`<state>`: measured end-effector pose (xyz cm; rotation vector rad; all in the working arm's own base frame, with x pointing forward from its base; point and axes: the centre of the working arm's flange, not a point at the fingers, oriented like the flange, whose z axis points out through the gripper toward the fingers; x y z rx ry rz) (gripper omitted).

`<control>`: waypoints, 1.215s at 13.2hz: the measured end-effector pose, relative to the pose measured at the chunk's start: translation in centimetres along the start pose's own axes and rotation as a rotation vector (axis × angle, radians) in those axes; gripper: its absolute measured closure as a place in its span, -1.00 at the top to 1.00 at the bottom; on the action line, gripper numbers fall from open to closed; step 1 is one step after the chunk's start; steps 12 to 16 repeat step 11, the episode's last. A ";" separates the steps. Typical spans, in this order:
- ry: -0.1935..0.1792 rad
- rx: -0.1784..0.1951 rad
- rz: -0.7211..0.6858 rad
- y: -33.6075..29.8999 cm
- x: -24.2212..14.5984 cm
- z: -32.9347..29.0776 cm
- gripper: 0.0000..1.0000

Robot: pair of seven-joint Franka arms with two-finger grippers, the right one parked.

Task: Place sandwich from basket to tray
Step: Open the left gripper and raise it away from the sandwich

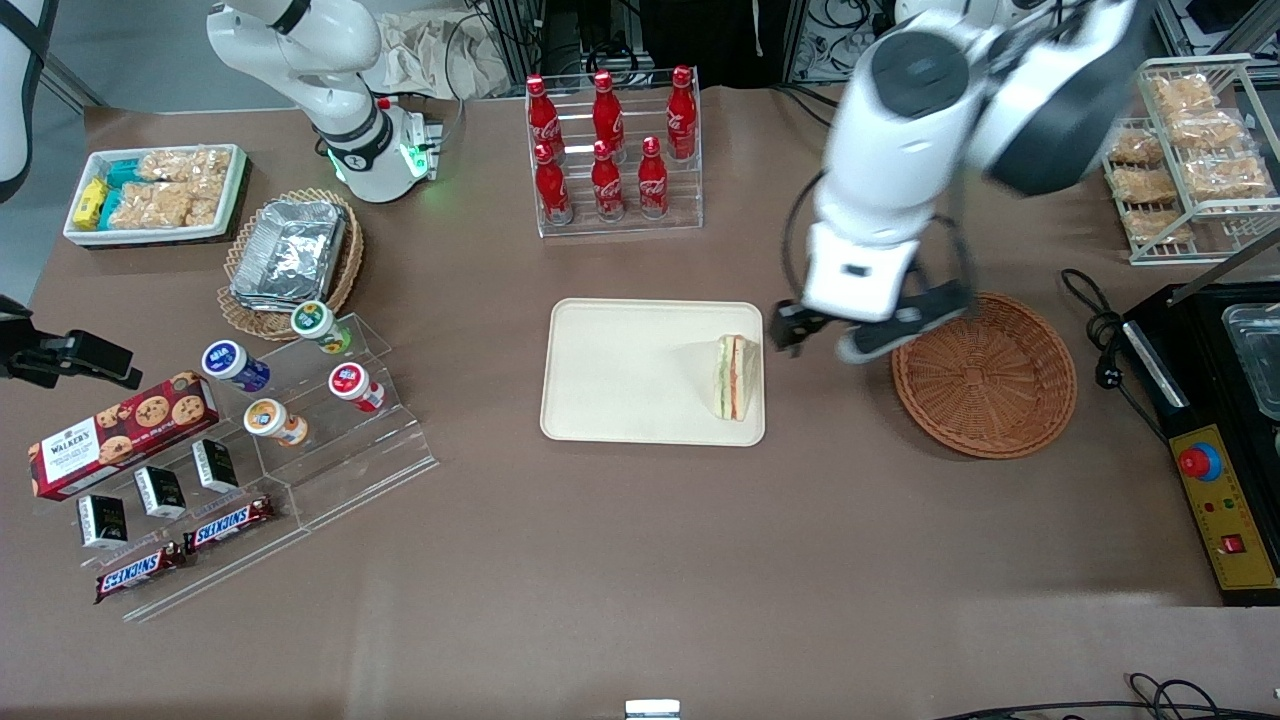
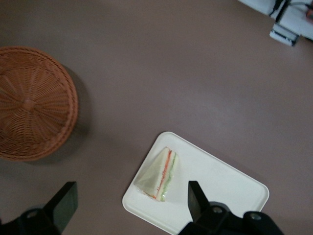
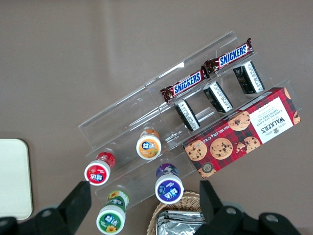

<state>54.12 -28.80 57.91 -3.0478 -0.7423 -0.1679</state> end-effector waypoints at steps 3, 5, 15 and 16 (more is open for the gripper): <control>-0.020 0.024 0.102 -8.8 4.6 -5.2 1.00; -0.022 0.039 0.221 -15.6 7.3 -8.1 1.00; -0.076 0.034 0.446 -26.7 10.6 -7.4 1.00; -0.076 0.034 0.446 -26.7 10.6 -7.4 1.00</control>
